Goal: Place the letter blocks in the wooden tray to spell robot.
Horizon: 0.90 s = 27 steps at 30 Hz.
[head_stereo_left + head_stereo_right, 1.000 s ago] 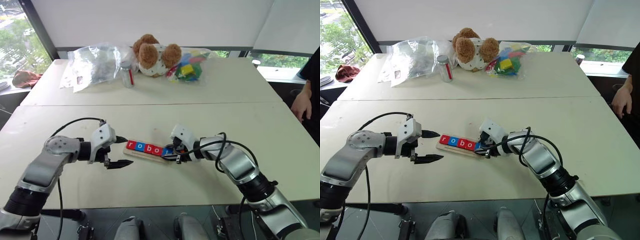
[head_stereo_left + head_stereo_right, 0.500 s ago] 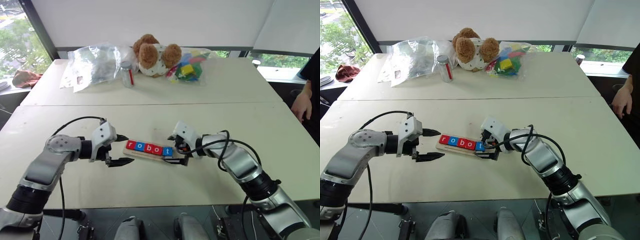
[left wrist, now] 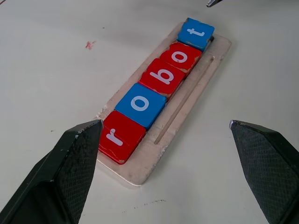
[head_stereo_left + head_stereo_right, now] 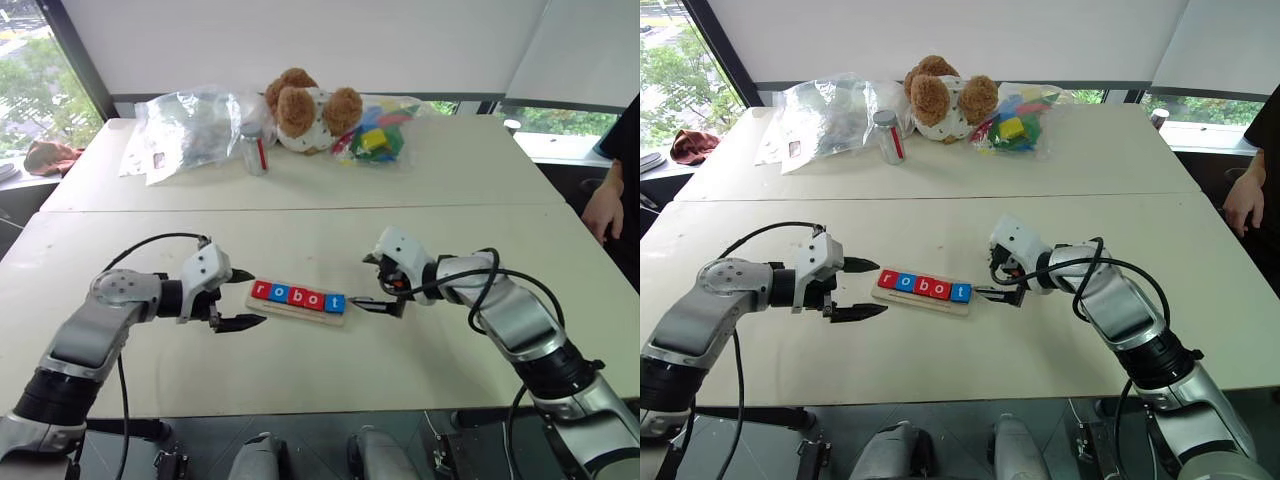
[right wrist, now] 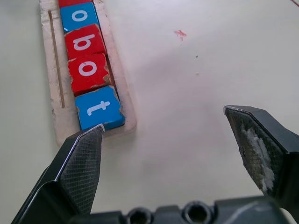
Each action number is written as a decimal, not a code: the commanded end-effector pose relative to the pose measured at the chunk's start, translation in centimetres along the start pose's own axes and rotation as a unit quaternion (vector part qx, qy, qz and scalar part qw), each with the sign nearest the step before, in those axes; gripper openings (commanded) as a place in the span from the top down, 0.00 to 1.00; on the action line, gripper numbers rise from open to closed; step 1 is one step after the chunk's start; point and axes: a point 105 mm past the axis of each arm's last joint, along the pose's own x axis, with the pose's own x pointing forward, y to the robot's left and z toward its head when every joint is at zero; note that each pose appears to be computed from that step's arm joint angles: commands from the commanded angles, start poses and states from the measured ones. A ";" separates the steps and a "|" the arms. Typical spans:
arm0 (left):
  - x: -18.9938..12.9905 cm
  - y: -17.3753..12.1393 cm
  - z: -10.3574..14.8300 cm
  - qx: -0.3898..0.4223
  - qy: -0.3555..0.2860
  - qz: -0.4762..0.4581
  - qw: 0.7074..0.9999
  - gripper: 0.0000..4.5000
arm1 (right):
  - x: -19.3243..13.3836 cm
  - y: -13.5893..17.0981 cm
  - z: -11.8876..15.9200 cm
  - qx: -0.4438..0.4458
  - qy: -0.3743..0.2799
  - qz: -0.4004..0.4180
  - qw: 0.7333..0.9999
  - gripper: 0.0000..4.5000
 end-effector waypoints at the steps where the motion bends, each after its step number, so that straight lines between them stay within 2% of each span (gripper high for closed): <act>1: -0.2 0.3 0.8 0.019 -0.007 0.003 1.000 0.00 | 0.3 -0.2 0.2 -0.013 -0.006 -0.011 1.000 0.01; 21: -0.5 0.4 0.9 0.021 -0.003 0.006 1.000 0.00 | 1.5 0.1 0.4 -0.014 -0.018 -0.001 1.000 0.01; 24: -1.0 0.8 1.0 0.010 -0.013 0.019 1.000 0.00 | 0.6 -1.1 0.2 -0.018 -0.013 -0.027 0.999 0.01; 27: -2.7 1.4 0.5 -0.023 -0.022 0.045 0.998 0.00 | -2.0 -1.7 1.1 -0.002 -0.055 -0.023 0.998 0.01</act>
